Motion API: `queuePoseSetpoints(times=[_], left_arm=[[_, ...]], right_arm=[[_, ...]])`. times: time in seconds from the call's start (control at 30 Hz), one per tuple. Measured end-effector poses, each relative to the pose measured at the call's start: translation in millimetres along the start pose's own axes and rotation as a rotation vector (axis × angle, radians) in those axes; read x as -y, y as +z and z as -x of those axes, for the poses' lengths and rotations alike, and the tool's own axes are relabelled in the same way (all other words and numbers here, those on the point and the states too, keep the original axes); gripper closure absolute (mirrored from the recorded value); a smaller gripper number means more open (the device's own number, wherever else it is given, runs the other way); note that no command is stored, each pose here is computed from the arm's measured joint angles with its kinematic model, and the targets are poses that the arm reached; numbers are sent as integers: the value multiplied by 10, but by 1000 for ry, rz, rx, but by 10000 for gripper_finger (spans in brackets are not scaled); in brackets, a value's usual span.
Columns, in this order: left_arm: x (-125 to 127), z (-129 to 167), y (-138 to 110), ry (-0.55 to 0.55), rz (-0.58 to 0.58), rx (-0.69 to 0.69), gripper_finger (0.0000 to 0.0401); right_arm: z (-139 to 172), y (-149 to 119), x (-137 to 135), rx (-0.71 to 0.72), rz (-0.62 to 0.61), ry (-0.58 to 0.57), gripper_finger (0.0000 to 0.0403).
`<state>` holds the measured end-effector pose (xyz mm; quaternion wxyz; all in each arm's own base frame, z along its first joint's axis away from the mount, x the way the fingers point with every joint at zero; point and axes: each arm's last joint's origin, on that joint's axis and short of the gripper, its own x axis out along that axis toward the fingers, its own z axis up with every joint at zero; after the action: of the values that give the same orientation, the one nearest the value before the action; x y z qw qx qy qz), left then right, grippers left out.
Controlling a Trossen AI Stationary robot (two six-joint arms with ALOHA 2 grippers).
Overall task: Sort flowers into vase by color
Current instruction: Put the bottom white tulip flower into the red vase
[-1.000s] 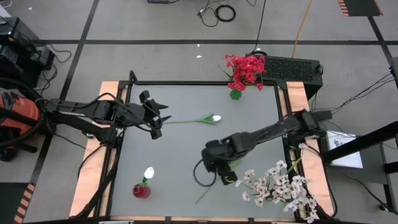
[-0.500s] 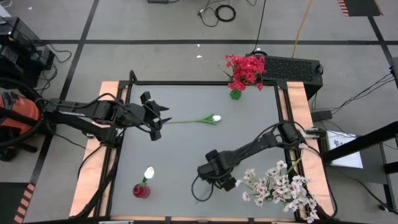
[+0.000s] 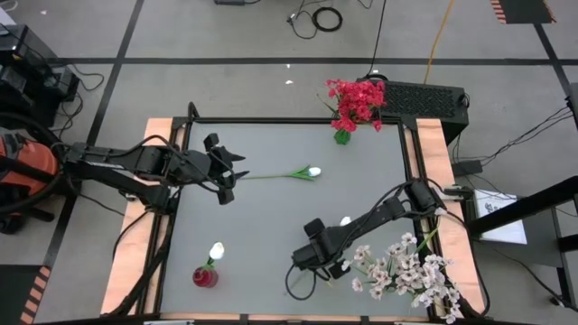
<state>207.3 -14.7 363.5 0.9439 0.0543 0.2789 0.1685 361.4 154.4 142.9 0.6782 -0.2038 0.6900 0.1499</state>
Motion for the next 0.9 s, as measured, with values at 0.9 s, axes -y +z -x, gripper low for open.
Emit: queuePoseSetpoints(times=[0.9], left_arm=[[232,436,217,-296,-88,138,206]], right_arm=[[1604,74,979,167,-42,-306,402]])
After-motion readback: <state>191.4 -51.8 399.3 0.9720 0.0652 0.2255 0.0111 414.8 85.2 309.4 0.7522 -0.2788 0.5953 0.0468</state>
